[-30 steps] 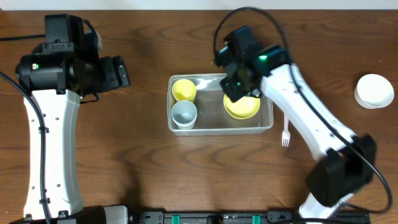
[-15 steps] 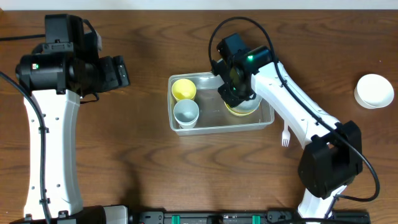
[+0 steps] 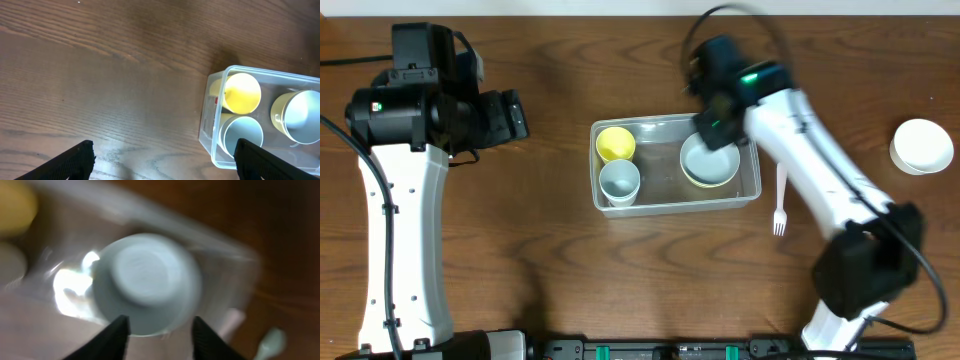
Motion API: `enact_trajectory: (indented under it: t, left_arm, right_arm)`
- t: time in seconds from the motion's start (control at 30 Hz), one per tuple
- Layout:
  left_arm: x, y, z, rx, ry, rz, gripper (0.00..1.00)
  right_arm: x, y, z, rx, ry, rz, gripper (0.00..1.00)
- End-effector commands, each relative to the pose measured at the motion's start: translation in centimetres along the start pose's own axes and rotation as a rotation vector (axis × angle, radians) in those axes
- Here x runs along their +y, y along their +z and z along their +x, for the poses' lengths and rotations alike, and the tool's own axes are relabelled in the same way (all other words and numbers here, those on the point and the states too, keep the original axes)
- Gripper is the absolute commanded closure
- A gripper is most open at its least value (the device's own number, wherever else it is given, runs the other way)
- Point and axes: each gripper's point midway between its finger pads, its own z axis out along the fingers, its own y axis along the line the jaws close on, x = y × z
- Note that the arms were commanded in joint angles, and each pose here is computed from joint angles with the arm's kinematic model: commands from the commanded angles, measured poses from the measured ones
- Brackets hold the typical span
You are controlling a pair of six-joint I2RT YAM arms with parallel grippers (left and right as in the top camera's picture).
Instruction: Pack container
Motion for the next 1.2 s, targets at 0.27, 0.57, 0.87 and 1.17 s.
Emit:
enact_trajectory:
  t: [0.27,0.57,0.87,1.17]
  left_arm:
    - [0.3,0.3,0.3,0.013,-0.008,-0.009,0.10]
    - [0.3,0.3,0.3,0.014,-0.009,-0.009,0.10]
    - [0.3,0.6,0.4,0.024,-0.009,-0.011,0.10]
    - [0.4,1.0,0.4,0.033,-0.010,-0.013,0.10]
  right_arm:
    - [-24.8,-6.7,3.9,-0.178,0.654,0.269,0.24]
    - [-32.5,1.4,10.5,0.011,0.836,0.251,0.23]
    - [-33.2,9.9,13.9,0.164,0.859,0.164,0.24]
    - [-32.8,12.8,14.8,0.213,0.861,0.141,0.57]
